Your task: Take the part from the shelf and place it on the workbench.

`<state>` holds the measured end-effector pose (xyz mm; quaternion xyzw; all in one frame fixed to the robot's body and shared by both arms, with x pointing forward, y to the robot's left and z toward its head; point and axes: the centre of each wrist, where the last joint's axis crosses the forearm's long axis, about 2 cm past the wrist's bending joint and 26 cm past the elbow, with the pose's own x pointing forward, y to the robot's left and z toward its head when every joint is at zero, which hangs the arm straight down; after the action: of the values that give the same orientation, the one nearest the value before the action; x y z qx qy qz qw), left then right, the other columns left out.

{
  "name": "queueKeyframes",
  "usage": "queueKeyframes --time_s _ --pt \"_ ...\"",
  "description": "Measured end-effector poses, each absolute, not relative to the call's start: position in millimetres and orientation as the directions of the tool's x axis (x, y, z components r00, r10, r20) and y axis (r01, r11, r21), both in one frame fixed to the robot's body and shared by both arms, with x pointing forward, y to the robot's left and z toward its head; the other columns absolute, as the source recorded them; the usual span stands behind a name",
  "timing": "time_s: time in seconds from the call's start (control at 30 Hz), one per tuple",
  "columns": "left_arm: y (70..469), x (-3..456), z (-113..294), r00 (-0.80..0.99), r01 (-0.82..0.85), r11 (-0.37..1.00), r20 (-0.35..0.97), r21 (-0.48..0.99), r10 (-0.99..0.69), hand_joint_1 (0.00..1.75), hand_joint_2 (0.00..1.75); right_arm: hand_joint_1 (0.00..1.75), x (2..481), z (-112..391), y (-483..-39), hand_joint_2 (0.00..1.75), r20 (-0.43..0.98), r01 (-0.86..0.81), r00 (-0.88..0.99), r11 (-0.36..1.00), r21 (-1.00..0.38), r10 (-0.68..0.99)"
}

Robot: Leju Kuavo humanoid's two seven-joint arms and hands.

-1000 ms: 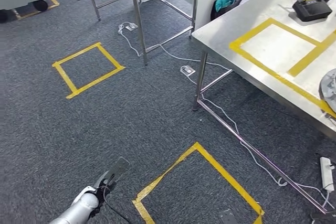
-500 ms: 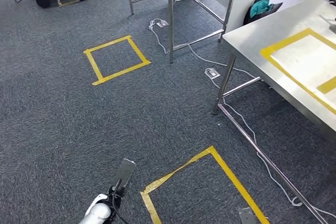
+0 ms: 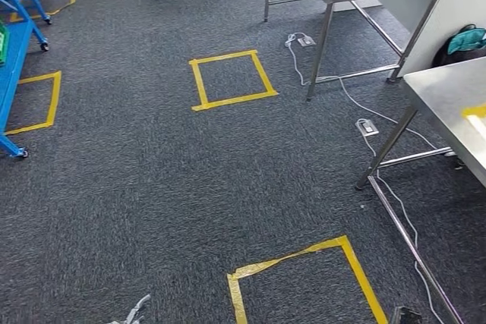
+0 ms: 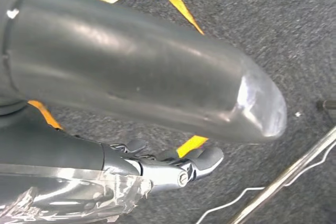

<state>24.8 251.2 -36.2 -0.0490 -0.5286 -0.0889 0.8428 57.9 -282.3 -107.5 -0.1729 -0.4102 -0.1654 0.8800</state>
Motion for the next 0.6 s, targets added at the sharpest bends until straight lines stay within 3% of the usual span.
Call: queueKeyframes --time_s 0.13,0.3,0.37,0.5,0.6 --pt "252.5 18.4 -37.6 0.476 0.205 0.979 0.875 -0.011 -0.090 0.00 0.00 0.00 60.1 -106.9 -282.4 0.00 0.794 0.446 0.591 0.878 -0.174 -0.143" --pt "272.7 6.0 -30.0 0.510 0.372 0.921 0.854 -0.111 -0.103 0.00 0.00 0.00 62.4 -105.5 -282.9 0.00 0.814 0.437 0.577 0.867 -0.239 -0.067" --pt "292.2 17.7 -35.0 0.469 0.249 0.961 0.883 -0.118 -0.014 0.00 0.00 0.00 65.4 -104.7 -279.8 0.00 0.811 0.409 0.584 0.874 -0.262 -0.030" --pt "310.6 63.8 -69.9 0.321 -0.300 0.954 0.942 0.001 0.100 0.00 0.00 0.00 86.2 -100.0 -264.6 0.00 0.817 0.366 0.576 0.888 -0.280 0.020" --pt "310.4 67.6 -74.7 0.335 -0.380 0.923 0.939 0.063 0.074 0.00 0.00 0.00 89.6 -99.0 -261.6 0.00 0.819 0.364 0.574 0.889 -0.278 0.021"
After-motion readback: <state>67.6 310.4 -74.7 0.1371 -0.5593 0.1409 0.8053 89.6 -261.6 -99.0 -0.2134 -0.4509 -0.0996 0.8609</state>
